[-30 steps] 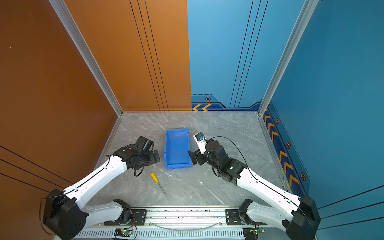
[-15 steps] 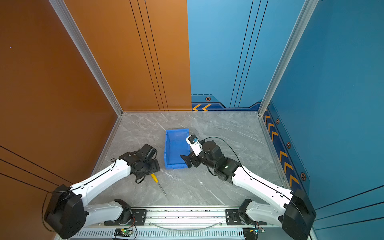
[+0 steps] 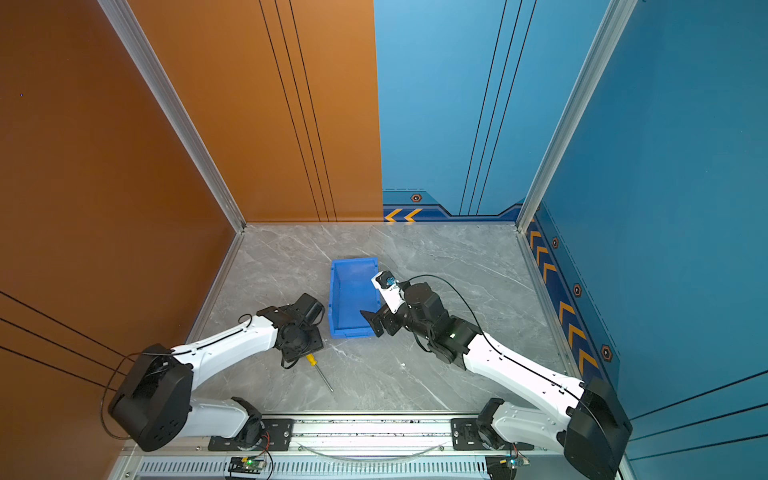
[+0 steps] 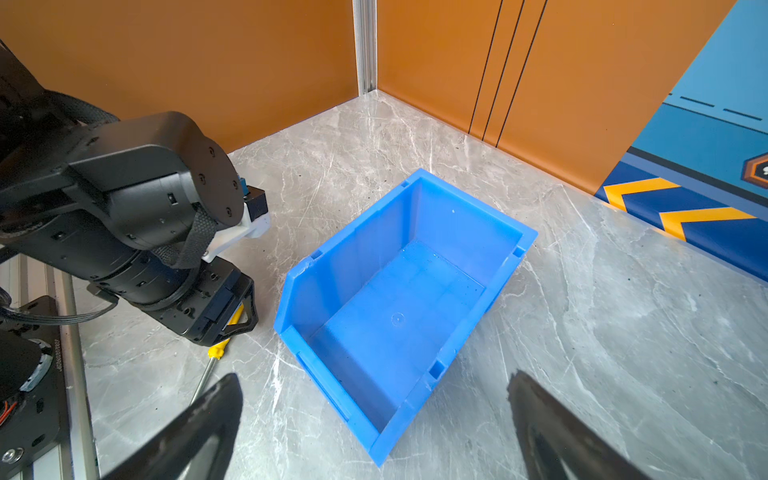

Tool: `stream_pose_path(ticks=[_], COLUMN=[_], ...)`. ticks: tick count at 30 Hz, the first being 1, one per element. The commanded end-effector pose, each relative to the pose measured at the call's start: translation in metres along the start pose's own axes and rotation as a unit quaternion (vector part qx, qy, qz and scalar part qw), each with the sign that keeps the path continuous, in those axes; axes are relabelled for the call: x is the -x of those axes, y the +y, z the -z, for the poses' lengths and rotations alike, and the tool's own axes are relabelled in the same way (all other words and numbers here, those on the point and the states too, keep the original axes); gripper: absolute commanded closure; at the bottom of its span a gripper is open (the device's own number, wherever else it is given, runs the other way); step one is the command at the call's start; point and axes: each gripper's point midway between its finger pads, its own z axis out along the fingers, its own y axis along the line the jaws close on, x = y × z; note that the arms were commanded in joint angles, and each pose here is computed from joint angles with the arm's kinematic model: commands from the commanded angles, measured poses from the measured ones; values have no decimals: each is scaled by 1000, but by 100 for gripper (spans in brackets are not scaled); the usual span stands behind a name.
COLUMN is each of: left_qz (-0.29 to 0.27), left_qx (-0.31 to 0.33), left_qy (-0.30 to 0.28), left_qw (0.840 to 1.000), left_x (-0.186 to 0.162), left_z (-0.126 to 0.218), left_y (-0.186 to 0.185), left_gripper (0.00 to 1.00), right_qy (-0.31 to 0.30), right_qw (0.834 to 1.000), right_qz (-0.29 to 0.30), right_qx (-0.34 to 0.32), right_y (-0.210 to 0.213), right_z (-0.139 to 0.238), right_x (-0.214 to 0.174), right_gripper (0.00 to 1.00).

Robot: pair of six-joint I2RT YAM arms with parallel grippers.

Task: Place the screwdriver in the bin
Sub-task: 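Lower the left gripper and close it on the yellow screwdriver handle, then lift the screwdriver with the left gripper and carry it over the blue bin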

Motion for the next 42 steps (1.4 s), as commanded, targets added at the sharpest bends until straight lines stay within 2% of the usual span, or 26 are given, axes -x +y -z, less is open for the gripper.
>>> stream_pose_path(ticks=[1, 19, 26, 29, 31, 35, 42], left_qz=[1, 13, 11, 8, 7, -2, -41], left_qx=[4, 28, 24, 21, 17, 9, -9], left_qy=[15, 15, 16, 16, 16, -4, -79], left_qw=[1000, 999, 1000, 1000, 1000, 1000, 996], left_x=[-9, -21, -20, -19, -19, -9, 28], left_z=[-8, -24, -25, -24, -22, -9, 45], left_y=[1, 20, 17, 16, 15, 12, 1], left_gripper=[43, 64, 78, 94, 99, 100, 100], right_qy=[-4, -11, -11, -14, -17, -9, -14], right_qw=[1000, 1000, 1000, 999, 999, 998, 996], right_qz=[10, -2, 5, 5, 3, -3, -20], right_qx=[-15, -14, -25, -37, -46, -57, -84], right_y=[-5, -5, -9, -13, -16, -21, -32], right_z=[-1, -1, 7, 13, 16, 19, 25], right_x=[3, 6, 7, 9, 7, -1, -3], right_gripper=[0, 0, 0, 0, 0, 0, 0])
